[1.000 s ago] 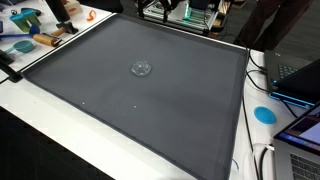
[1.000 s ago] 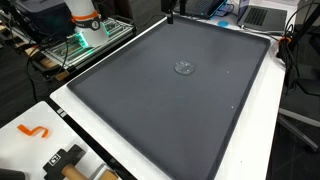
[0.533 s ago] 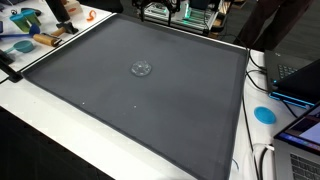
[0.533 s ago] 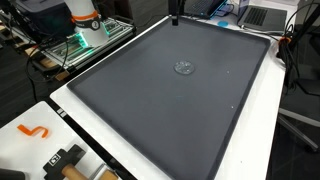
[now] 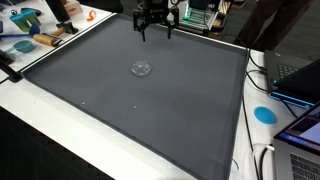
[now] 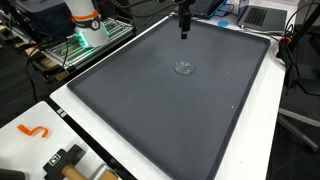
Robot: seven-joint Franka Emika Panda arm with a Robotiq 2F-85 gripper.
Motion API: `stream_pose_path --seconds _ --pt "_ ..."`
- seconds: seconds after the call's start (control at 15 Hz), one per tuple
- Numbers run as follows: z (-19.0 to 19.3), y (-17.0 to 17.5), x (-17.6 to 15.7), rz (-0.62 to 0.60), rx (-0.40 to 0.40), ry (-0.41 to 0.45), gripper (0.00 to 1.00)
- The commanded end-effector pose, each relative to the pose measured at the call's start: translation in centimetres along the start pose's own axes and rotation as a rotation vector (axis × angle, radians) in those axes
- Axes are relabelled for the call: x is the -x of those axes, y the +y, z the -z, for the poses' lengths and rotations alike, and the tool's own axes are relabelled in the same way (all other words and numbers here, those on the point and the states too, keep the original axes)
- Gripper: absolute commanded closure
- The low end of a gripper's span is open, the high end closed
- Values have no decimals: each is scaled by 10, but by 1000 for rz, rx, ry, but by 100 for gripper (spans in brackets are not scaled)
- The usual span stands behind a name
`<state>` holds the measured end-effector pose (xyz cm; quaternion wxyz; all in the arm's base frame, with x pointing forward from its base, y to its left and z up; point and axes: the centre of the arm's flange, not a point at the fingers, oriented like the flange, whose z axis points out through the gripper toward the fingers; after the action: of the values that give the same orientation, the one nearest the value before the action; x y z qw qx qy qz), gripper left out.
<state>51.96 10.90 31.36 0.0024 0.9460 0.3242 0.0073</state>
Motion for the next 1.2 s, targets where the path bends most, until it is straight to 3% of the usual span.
stream_pose_path --seconds 0.0,0.53,1.13 --pt "-24 20 -12 69 -11 -16 0" --pt "-37 27 -15 54 -29 -23 0" --pt "-65 57 -6 173 -44 -28 0"
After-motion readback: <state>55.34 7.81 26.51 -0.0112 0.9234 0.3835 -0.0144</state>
